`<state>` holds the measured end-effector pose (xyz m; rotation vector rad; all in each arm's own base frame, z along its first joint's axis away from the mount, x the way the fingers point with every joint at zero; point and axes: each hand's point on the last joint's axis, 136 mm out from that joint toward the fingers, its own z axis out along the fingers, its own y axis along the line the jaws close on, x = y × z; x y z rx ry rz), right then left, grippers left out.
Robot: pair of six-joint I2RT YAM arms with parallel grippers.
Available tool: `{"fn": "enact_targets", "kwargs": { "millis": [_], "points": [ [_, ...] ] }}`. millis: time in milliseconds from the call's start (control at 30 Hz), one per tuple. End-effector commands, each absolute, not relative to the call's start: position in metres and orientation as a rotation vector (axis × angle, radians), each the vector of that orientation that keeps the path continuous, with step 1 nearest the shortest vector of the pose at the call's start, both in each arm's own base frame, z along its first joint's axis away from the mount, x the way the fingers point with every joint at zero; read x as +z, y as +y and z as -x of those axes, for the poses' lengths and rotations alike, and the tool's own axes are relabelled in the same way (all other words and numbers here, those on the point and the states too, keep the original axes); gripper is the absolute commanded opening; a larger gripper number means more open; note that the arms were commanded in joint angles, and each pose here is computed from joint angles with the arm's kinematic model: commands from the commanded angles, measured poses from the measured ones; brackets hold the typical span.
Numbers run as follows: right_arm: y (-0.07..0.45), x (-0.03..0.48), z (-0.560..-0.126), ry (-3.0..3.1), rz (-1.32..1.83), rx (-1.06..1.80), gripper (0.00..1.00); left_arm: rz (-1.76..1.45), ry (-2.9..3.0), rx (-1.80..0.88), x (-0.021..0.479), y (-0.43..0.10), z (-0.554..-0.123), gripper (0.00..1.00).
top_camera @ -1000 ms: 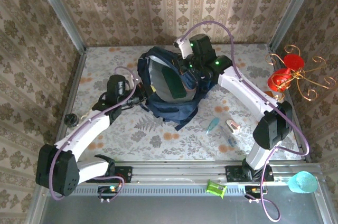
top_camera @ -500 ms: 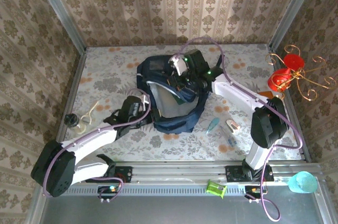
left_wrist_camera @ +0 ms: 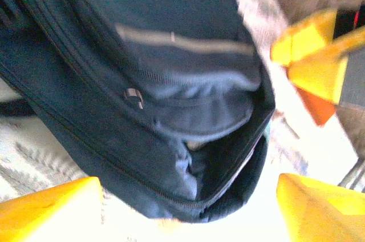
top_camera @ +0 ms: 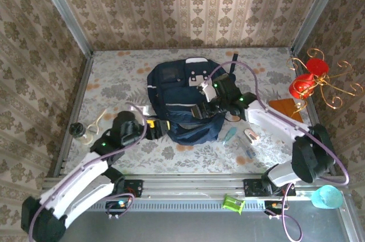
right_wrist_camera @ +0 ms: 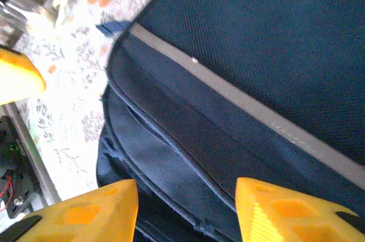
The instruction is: Pack the student bag
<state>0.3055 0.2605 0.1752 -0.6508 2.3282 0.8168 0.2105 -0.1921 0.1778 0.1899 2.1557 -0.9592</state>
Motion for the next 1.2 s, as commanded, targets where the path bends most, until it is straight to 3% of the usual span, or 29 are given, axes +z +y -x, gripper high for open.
{"fn": "enact_targets", "kwargs": {
  "millis": [0,200,433,667,967,1167],
  "points": [
    [0.234,0.167,-0.322,2.357,0.477,0.743,0.54,-0.094,2.122,-0.864,0.185,-0.167,-0.234,0.82],
    [0.189,0.144,-0.375,2.387,0.13,0.634,0.63,-0.072,2.227,-0.865,0.185,-0.178,-0.295,0.78],
    [0.19,0.124,-0.424,2.394,0.023,0.626,0.6,-0.154,2.337,-0.886,0.155,-0.214,-0.352,0.74],
    [0.187,0.118,-0.456,2.42,0.052,0.581,0.5,-0.305,2.415,-1.006,0.118,-0.276,-0.315,0.7],
    [0.218,0.103,-0.481,2.464,0.14,0.701,0.37,-0.462,2.399,-1.098,0.117,-0.323,-0.27,0.7],
    [0.261,0.109,-0.477,2.474,0.344,0.758,0.36,-0.502,2.338,-0.957,0.136,-0.304,-0.271,0.69]
  ]
}}
